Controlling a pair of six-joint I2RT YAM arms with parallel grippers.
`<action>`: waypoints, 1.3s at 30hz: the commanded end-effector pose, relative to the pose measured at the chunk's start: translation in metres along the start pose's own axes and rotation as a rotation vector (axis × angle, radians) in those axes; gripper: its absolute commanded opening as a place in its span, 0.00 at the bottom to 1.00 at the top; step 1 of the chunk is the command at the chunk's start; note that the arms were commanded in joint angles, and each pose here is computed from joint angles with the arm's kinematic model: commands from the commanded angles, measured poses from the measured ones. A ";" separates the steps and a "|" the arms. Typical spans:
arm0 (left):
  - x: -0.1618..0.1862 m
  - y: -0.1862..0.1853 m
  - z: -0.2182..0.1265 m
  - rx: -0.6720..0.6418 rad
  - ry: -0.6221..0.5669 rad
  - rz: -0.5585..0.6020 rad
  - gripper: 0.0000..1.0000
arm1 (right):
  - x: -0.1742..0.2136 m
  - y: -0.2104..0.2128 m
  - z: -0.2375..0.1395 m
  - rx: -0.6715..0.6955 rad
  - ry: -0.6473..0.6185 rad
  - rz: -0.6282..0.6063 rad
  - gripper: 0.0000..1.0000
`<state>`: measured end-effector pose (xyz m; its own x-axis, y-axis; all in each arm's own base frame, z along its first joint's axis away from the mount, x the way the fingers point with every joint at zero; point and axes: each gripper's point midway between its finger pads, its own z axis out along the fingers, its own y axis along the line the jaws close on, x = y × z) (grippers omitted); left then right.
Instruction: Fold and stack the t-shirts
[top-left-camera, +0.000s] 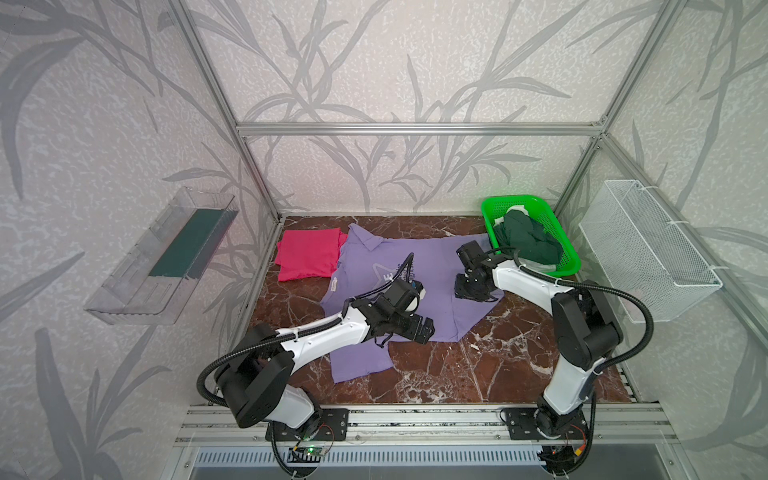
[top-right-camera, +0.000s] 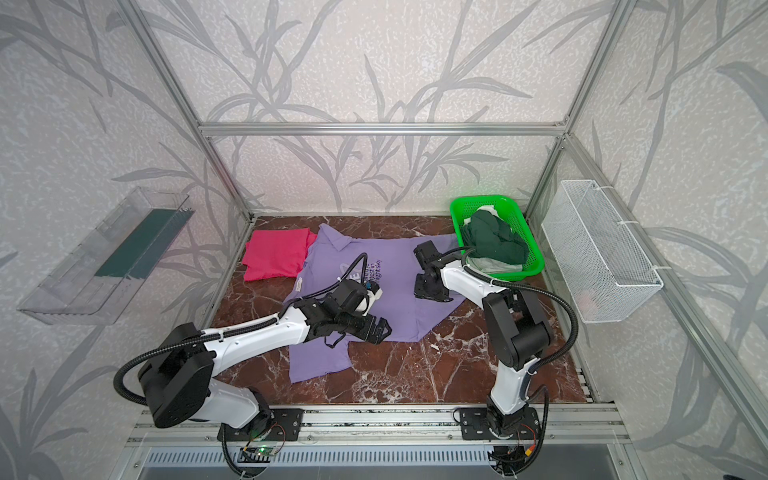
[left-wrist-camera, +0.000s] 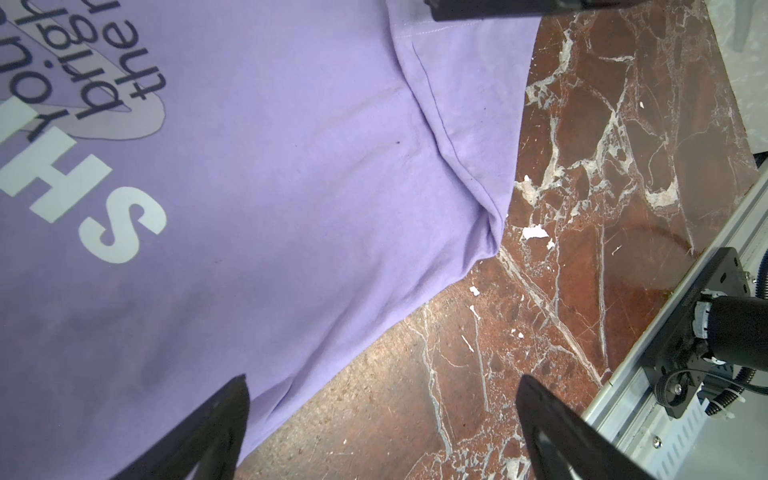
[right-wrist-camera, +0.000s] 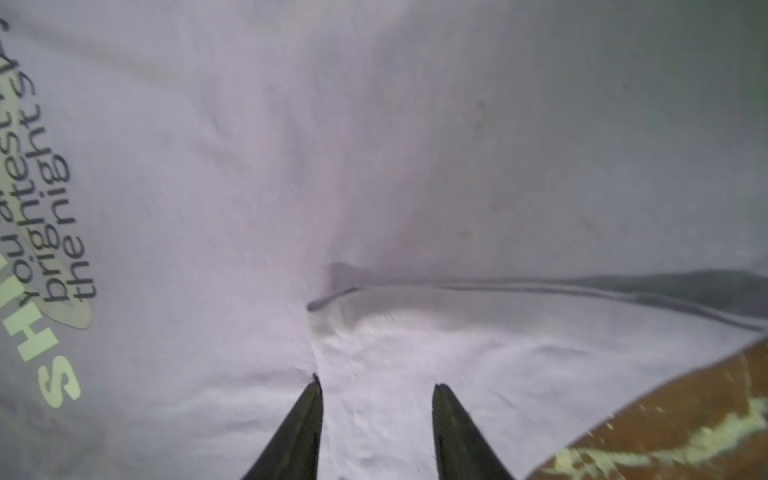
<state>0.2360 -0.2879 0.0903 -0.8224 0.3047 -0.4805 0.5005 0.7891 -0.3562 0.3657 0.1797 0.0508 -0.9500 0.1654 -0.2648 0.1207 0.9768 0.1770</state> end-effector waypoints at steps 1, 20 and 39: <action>0.004 0.006 -0.004 -0.026 0.002 -0.002 0.99 | -0.008 0.016 0.004 -0.018 0.002 -0.030 0.45; 0.007 0.008 -0.008 -0.035 -0.005 0.004 0.99 | -0.004 0.012 0.032 0.068 0.041 -0.026 0.26; 0.002 0.001 -0.010 0.005 -0.032 0.021 0.99 | 0.026 -0.034 -0.048 0.125 -0.049 0.053 0.00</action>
<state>0.2334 -0.2798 0.0901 -0.8187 0.3013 -0.4889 0.4966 0.7990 -0.3391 0.3463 0.1707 0.0522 -0.9496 0.1719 -0.2623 0.1487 0.9832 0.1060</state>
